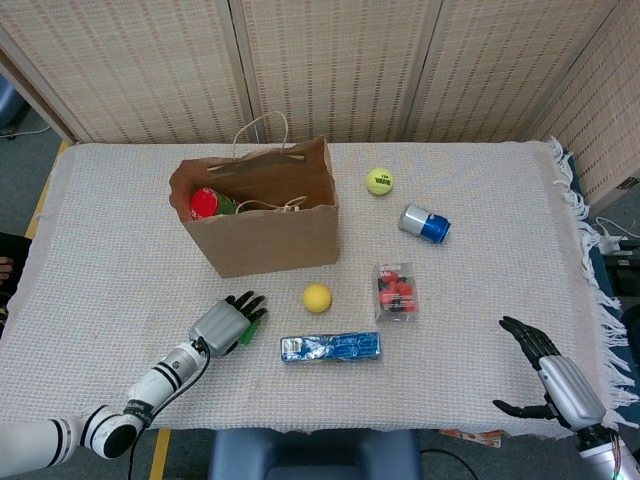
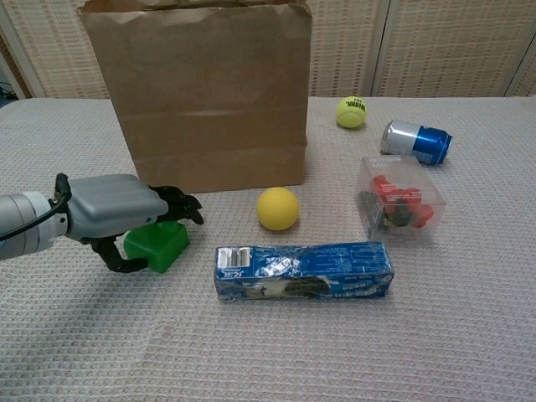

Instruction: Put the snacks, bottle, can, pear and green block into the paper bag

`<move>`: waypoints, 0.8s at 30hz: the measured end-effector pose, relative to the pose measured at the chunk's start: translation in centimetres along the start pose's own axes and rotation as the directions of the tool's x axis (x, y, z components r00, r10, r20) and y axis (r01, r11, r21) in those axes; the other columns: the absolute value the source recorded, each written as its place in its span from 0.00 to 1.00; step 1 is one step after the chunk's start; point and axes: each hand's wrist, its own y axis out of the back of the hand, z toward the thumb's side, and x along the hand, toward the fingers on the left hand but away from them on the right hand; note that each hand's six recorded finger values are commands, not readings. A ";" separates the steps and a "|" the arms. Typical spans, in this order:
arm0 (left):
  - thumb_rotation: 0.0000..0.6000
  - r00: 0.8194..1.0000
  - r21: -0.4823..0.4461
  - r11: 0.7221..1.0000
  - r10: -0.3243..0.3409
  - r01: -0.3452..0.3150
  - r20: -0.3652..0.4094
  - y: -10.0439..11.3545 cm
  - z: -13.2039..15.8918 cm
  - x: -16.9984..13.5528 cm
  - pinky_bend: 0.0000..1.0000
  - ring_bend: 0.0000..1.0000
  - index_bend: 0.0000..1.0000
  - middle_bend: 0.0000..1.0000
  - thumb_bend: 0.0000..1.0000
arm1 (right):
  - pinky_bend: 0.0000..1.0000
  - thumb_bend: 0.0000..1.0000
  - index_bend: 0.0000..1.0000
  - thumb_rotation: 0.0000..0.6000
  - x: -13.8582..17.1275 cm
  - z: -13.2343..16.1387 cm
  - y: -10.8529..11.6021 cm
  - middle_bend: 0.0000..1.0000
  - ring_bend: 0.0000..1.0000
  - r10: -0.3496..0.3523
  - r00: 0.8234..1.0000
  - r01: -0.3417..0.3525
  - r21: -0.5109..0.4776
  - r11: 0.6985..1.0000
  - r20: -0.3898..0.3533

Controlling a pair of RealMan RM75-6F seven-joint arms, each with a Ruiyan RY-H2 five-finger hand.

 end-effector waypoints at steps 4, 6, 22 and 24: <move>1.00 0.999 0.009 1.000 -0.022 0.022 -0.024 -0.9 -0.8 -0.1 0.41 0.19 0.34 0.17 0.46 | 0.00 0.01 0.00 1.00 0.0 0.0 0.0 0.00 0.00 0.002 1.000 -0.002 0.001 1.000 0.000; 1.00 0.999 0.006 1.000 -0.015 0.016 -0.038 -1.0 -1.1 -0.2 0.57 0.35 0.49 0.34 0.54 | 0.00 0.01 0.00 1.00 0.0 0.0 -0.1 0.00 0.00 0.005 1.000 -0.005 0.004 1.000 0.000; 1.00 0.945 -0.126 0.975 0.136 -0.181 -0.299 2.1 -8.6 -7.3 0.80 0.63 0.70 0.65 0.64 | 0.00 0.01 0.00 1.00 0.3 0.1 0.0 0.00 0.00 -0.006 1.000 0.006 0.007 1.000 -0.008; 1.00 0.905 -0.149 0.956 0.177 -0.251 -0.386 3.0 -10.7 -8.8 0.79 0.63 0.69 0.65 0.64 | 0.00 0.01 0.00 1.00 0.3 0.1 0.0 0.00 0.00 -0.007 1.000 0.007 0.009 1.000 -0.010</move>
